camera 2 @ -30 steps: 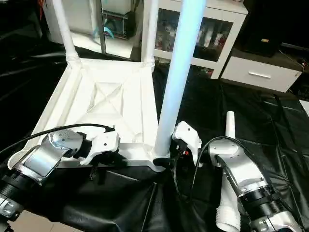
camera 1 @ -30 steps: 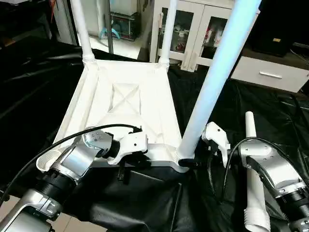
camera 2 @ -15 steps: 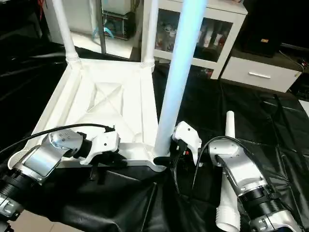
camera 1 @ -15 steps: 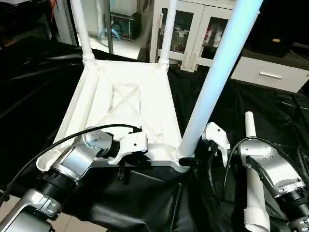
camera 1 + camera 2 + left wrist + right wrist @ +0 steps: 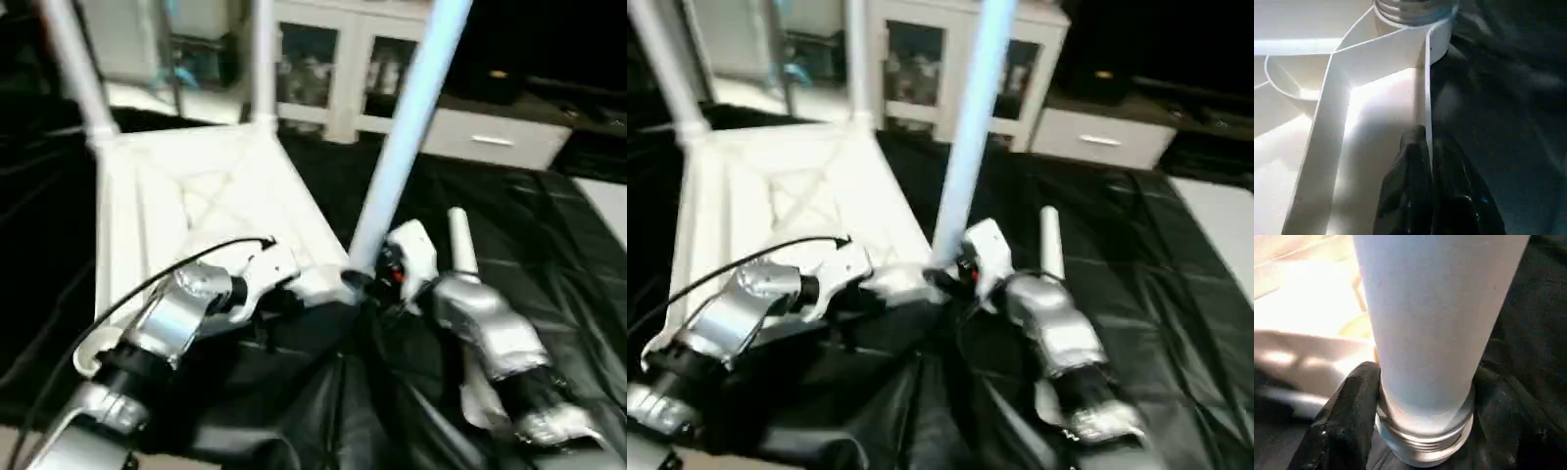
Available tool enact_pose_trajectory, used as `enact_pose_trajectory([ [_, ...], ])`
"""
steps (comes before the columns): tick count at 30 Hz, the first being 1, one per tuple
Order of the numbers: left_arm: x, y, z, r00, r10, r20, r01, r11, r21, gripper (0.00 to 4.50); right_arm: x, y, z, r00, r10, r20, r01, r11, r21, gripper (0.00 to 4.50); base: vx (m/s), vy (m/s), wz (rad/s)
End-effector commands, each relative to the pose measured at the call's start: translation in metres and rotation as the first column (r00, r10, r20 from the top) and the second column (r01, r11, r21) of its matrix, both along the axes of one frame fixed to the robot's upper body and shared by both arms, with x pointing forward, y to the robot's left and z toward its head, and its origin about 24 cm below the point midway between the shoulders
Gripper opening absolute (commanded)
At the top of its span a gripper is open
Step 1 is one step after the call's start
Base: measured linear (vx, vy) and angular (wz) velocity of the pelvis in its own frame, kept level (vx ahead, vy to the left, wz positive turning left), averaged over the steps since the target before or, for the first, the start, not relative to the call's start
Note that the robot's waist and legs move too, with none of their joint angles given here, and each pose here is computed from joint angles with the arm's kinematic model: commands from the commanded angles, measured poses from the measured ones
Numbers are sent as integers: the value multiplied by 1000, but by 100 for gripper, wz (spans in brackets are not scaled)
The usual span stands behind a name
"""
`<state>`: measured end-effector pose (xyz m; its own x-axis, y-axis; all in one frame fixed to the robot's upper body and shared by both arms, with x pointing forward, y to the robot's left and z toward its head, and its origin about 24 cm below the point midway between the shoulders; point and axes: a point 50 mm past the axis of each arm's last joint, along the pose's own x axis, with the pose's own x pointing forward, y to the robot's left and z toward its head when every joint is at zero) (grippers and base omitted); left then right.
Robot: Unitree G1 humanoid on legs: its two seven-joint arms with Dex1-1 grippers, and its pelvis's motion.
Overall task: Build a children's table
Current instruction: Rotate leg to tighten
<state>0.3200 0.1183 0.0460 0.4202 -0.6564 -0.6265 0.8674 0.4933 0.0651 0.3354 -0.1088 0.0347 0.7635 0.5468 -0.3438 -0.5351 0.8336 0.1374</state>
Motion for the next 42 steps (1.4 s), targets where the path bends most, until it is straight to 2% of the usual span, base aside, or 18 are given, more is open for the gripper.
enact_pose_trajectory([
  [1, 6, -16, 5, 998, 58, 16, -57, 997, -53, 0, -2, -7, -27, 971, -194, -141, 187, 980, -62, 257, -92, -30, 16],
  [3, 10, -17, 6, 994, 108, 20, -107, 993, -49, 0, 0, 0, -29, 955, -246, -166, 242, 969, -46, 257, -28, -75, 17],
  [5, 10, -17, 6, 994, 108, 20, -107, 993, -49, 0, 0, 0, -29, 955, -246, -166, 242, 969, -46, 257, 103, -103, -26],
  [7, 15, -19, 9, 984, 173, 35, -172, 985, -27, 0, 5, 17, -29, 923, -337, -188, 339, 940, -21, 257, 44, 12, -21],
  [9, 17, -19, 10, 981, 190, 45, -189, 982, -17, 0, 7, 26, -27, 917, -353, -185, 356, 934, -17, 257, 0, 0, 0],
  [12, 17, -16, 10, 982, 183, 53, -183, 983, -2, 0, 10, 38, -20, 938, -308, -156, 315, 949, 24, 257, 0, 0, 0],
  [16, 15, -12, 8, 983, 173, 52, -174, 985, 15, 0, 11, 38, -16, 956, -267, -121, 272, 962, 26, 257, 0, 0, 0],
  [19, 13, -5, 7, 986, 160, 44, -162, 986, 38, 0, 15, 30, -3, 980, -198, -27, 199, 979, 42, 257, 0, 0, 0],
  [20, 13, -5, 7, 986, 160, 44, -162, 986, 38, 0, 15, 30, -3, 980, -198, -27, 199, 979, 42, 257, 0, 0, 0],
  [21, 12, -5, 6, 986, 159, 44, -161, 986, 39, 0, 15, 30, -3, 980, -196, -24, 197, 980, 42, 291, 0, 0, 0],
  [24, 11, 0, 5, 990, 138, 41, -140, 988, 61, 0, 15, 21, 6, 990, -137, 15, 136, 989, 64, 312, 0, 0, 0],
  [25, 8, 3, 4, 994, 108, 32, -111, 991, 72, 0, 13, 11, 14, 995, -87, 42, 84, 994, 67, 330, 0, 0, 0],
  [26, 8, 3, 4, 994, 108, 32, -111, 991, 72, 0, 13, 11, 14, 995, -87, 42, 84, 994, 67, 335, 0, 0, 0],
  [29, 3, 6, 3, 999, 47, 6, -48, 995, 86, 0, 7, -7, 23, 998, 51, 48, -53, 997, 51, 362, 0, 0, 0],
  [32, -3, 9, 1, 1000, -16, -18, 18, 995, 96, 0, -4, -26, 32, 970, 237, 57, -238, 971, 0, 379, 0, 0, 0],
  [35, -11, 12, 0, 992, -112, -58, 117, 988, 96, 0, -20, -48, 37, 903, 429, 32, -425, 901, -88, 399, 0, 0, 0],
  [38, -15, 14, -1, 984, -158, -83, 166, 981, 103, 0, -21, -60, 38, 889, 458, 18, -452, 883, -130, 399, 0, 0, 0],
  [42, -18, 13, 0, 974, -199, -109, 209, 974, 90, 0, -21, -63, 36, 877, 481, 7, -474, 867, -153, 399, 0, 0, 0],
])
